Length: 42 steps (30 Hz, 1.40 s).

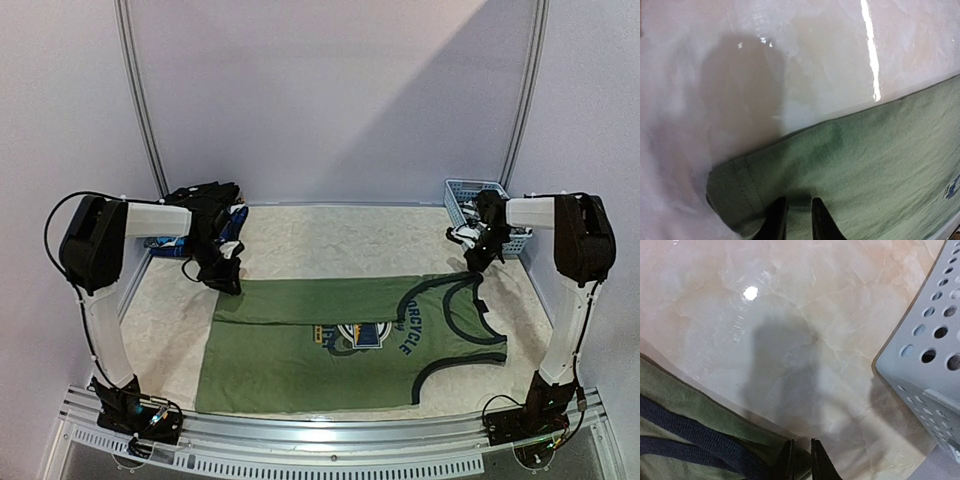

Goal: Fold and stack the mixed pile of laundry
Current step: Smooth out the 1/3-folded tank top at the center of the board, then pick up the 1/3-folded tank top from the center of the board.

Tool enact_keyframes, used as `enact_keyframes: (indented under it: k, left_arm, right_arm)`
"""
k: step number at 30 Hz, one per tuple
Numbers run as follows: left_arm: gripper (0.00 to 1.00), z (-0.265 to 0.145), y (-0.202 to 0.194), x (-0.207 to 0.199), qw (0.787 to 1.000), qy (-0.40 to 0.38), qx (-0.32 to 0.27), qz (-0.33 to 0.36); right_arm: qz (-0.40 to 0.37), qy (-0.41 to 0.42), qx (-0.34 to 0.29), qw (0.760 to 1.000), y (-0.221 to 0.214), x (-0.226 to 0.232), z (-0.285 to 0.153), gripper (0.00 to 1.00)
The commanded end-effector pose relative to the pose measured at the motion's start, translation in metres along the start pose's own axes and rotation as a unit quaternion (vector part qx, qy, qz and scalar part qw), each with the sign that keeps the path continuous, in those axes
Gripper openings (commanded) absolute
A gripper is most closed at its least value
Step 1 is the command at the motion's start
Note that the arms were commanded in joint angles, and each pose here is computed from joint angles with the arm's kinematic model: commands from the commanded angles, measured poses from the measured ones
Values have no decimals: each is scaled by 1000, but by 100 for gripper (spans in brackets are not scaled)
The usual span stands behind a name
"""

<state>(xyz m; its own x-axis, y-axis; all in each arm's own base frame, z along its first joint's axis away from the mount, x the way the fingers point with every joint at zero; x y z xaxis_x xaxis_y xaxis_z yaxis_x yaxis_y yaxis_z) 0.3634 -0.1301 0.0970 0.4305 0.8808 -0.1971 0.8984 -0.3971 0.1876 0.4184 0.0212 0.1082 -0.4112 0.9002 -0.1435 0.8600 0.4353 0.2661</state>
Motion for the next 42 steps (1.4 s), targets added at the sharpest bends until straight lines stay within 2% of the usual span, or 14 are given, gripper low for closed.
enact_keyframes:
  k: [1, 4, 7, 11, 16, 19, 23, 26, 30, 33, 39, 42]
  left_arm:
    - [22, -38, 12, -6, 998, 17, -64, 20]
    - [27, -95, 30, -30, 985, 32, -150, 81]
    - [31, -136, 27, -64, 963, 40, -208, 166]
    - [34, -162, -6, -112, 927, 51, -214, 303]
    - [36, -159, -65, -167, 873, 50, -155, 459]
    - [35, -146, -102, -188, 840, 37, -68, 537]
    - [34, -120, -147, -198, 807, 27, 65, 587]
    - [33, -103, -168, -202, 781, 48, 129, 609]
    - [32, -99, -186, -217, 765, 48, 146, 626]
    - [32, -98, -199, -224, 741, 68, 154, 650]
    - [34, -87, -223, -208, 698, 138, 211, 671]
    - [34, -85, -230, -198, 692, 151, 203, 676]
  right_arm:
    - [16, 36, -29, 999, 12, 2, -29, 15]
    - [11, 59, -82, 995, 18, 6, -86, 27]
    - [-14, 103, -132, 986, 8, 18, -135, 34]
    - [-70, 181, -167, 967, -20, 50, -178, 40]
    - [-178, 248, -139, 942, -63, 111, -176, 41]
    - [-252, 280, -125, 918, -88, 152, -176, 41]
    - [-331, 320, -108, 881, -114, 202, -176, 40]
    - [-376, 346, -84, 855, -129, 231, -174, 39]
    - [-442, 348, -45, 826, -154, 265, -165, 37]
    - [-483, 327, -24, 812, -170, 282, -155, 37]
    - [-516, 292, -20, 805, -192, 306, -137, 40]
    - [-520, 265, -7, 812, -195, 311, -126, 40]
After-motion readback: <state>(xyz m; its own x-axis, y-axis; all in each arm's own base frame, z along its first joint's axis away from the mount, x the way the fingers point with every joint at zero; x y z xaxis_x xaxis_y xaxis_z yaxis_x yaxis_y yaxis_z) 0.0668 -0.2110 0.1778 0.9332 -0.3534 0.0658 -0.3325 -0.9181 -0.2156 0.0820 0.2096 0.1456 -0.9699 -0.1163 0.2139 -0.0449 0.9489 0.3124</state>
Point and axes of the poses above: each gripper's point midway between its finger pads, its own z axis out along the fingers, its own x axis along the line the jaws close on, y = z × x, the point moved 9 cm from there along -z, back along the fingers, and after that the axes turned 15 degrees about z, right-handed, at the moved point
